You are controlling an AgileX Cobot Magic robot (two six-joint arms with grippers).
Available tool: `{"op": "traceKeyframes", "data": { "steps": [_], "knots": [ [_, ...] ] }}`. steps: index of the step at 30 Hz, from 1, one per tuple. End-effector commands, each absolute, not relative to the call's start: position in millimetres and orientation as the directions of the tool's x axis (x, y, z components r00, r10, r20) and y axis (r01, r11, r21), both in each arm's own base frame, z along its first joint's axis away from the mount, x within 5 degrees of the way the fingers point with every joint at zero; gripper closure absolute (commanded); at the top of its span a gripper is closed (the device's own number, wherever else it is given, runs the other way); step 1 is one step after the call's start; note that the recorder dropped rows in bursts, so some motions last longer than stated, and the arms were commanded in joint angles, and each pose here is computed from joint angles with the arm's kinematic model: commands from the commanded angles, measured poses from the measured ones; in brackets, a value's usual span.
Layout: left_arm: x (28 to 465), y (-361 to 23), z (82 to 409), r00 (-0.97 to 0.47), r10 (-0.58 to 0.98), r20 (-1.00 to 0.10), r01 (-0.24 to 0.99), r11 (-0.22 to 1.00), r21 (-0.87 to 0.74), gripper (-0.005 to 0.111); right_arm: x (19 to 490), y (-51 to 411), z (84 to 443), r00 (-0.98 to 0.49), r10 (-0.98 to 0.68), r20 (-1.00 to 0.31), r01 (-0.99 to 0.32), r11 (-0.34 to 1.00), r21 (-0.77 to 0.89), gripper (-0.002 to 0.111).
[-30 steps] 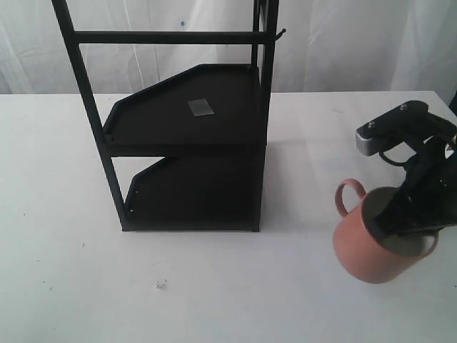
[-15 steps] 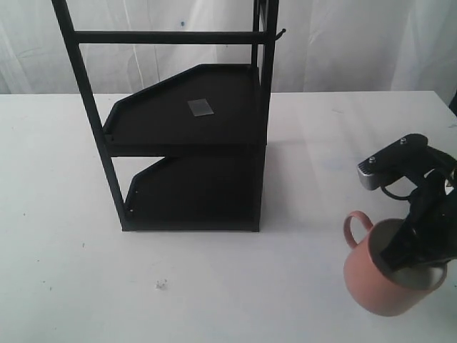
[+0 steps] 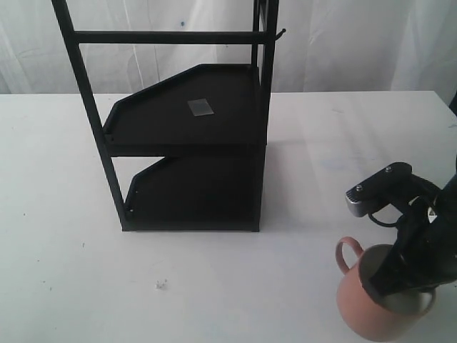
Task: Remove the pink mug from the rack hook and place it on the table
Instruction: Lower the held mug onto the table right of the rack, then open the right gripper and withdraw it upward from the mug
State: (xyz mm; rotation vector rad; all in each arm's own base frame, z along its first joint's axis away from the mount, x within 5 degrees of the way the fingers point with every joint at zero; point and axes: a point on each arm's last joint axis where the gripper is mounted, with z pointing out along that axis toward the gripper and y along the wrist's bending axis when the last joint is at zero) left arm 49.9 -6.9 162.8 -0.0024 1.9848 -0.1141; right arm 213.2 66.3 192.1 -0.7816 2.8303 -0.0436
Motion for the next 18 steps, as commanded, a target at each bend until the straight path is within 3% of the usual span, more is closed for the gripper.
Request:
{"op": "traceKeyframes", "data": {
  "steps": [1, 18],
  "knots": [
    [49.7, -7.4, 162.4, -0.402, -0.061, -0.913, 0.053, 0.995, -0.09, 0.107, 214.3, 67.0, 191.0, -0.843, -0.494, -0.211, -0.488, 0.869, -0.083, 0.108],
    [49.7, -7.4, 162.4, -0.402, -0.061, -0.913, 0.053, 0.995, -0.09, 0.107, 220.8, 69.4, 173.0, -0.849, -0.498, -0.175, -0.493, 0.867, -0.074, 0.108]
  ]
}}
